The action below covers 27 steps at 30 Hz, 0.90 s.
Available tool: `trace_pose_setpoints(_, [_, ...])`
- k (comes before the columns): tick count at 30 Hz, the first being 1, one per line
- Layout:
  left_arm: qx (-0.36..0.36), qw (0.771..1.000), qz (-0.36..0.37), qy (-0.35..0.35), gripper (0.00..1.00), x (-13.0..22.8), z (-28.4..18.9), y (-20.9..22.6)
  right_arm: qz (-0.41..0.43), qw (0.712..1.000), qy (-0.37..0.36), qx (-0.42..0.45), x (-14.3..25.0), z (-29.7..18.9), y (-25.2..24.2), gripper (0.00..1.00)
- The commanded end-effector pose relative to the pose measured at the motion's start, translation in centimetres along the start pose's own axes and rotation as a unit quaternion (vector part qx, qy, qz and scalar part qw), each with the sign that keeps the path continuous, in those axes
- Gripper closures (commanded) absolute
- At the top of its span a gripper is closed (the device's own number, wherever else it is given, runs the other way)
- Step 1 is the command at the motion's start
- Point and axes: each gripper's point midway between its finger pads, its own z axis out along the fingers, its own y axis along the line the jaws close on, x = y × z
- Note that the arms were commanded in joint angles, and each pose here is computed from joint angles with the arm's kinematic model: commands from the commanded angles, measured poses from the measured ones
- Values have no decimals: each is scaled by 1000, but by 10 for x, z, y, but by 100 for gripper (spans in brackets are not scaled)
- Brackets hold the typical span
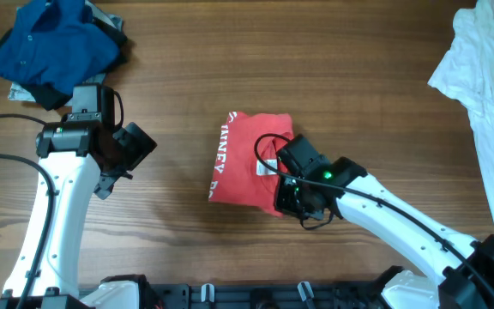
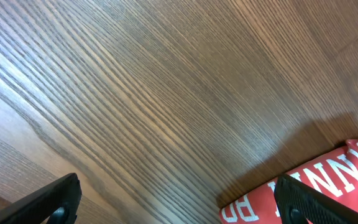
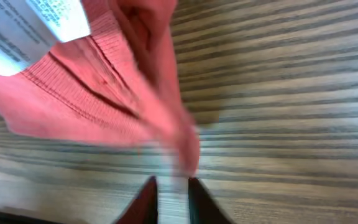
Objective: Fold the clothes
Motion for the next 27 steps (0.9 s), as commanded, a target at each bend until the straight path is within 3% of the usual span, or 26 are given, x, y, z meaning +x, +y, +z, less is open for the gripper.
trace_pose_setpoints(1, [-10,1000,0,-3,0,-2,2,4,-7,998,-70,6,-18,-28,2,39])
trace_pose_setpoints(4, [-10,1000,0,-3,0,-2,2,4,-13,993,-116,-10,-31,-47,6,16])
trace_pose_setpoints(6, [-9,1000,0,-3,0,-2,2,4,-60,987,-145,-30,-46,-53,17,17])
trace_pose_setpoints(7, [-9,1000,0,-3,0,-2,2,4,-100,980,-163,-53,-57,-57,29,21])
trace_pose_setpoints(10, [-10,1000,0,-3,0,-2,2,4,-126,970,-196,-72,-83,-55,42,48])
trace_pose_setpoints(11, [-10,1000,0,-3,0,-2,2,4,-131,969,-196,-68,-87,-49,41,50])
trace_pose_setpoints(17, [-10,1000,0,-3,0,-2,2,4,-155,972,-165,-56,-107,0,39,57])
trace_pose_setpoints(27, [-10,1000,0,-3,0,-2,2,4,-162,972,-140,-98,-103,9,54,62])
